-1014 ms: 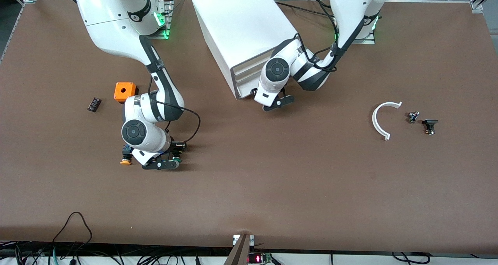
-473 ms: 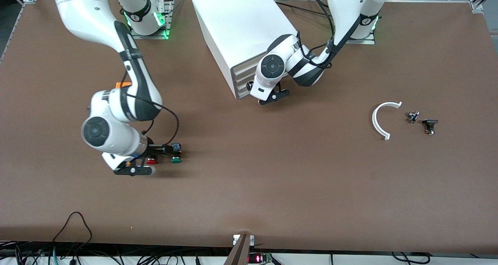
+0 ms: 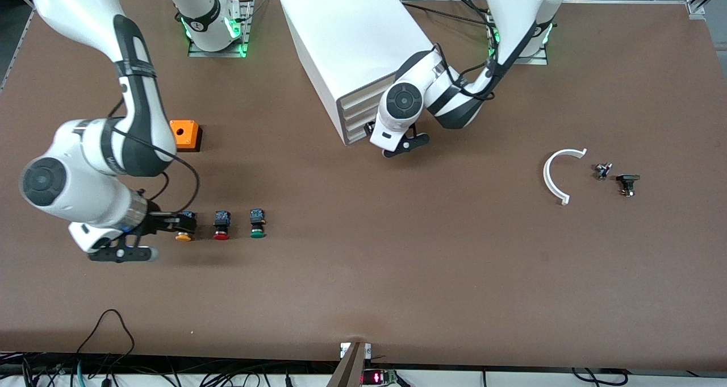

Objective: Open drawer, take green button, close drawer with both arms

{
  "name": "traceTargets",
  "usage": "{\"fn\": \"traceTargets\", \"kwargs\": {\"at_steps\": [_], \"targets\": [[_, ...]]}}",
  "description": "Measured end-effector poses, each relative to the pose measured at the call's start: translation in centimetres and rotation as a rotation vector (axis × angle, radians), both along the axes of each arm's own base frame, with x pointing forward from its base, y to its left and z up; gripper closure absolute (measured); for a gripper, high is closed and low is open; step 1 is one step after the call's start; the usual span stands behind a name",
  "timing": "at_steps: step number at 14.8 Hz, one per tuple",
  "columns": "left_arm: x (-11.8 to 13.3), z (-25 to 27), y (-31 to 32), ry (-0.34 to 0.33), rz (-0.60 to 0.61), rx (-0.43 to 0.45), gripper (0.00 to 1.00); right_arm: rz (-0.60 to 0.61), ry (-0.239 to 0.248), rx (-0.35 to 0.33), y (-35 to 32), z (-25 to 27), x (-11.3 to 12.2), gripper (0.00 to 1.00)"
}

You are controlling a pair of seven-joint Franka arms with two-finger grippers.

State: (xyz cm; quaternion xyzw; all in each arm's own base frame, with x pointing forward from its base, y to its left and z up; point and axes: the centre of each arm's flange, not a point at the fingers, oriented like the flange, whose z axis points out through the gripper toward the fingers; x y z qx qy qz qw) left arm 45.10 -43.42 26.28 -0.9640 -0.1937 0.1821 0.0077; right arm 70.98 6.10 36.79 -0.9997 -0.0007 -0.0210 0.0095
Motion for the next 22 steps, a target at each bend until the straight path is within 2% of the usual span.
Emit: {"fn": "traceTargets", "kwargs": {"at_steps": [4,8,12,16,18,22], "targets": [[4.5,4.9,4.7,-0.046,-0.063,-0.048,0.0,-0.034,-0.01,-0.004,-4.4,3.1,-2.0,0.0],[8.6,10.7,11.5,-0.092,-0.18,-0.099,0.0,-0.055,0.013,0.01,-7.1,8.2,-6.5,0.0],[12.7,16.2,18.3,-0.12,-0.277,-0.152,0.0,-0.073,0.049,-0.02,-7.9,13.9,-10.4,0.0],[14.2,19.7,24.6,-0.174,-0.405,-0.167,0.0,-0.061,0.053,-0.032,-7.5,18.6,-13.3,0.0],[14.6,22.2,29.9,-0.201,-0.473,-0.164,0.0,-0.055,0.061,-0.024,-6.8,21.0,-14.7,0.0],[14.0,25.4,39.9,-0.249,-0.531,-0.152,0.0,-0.08,0.055,-0.019,-4.6,24.7,-16.0,0.0]]}}
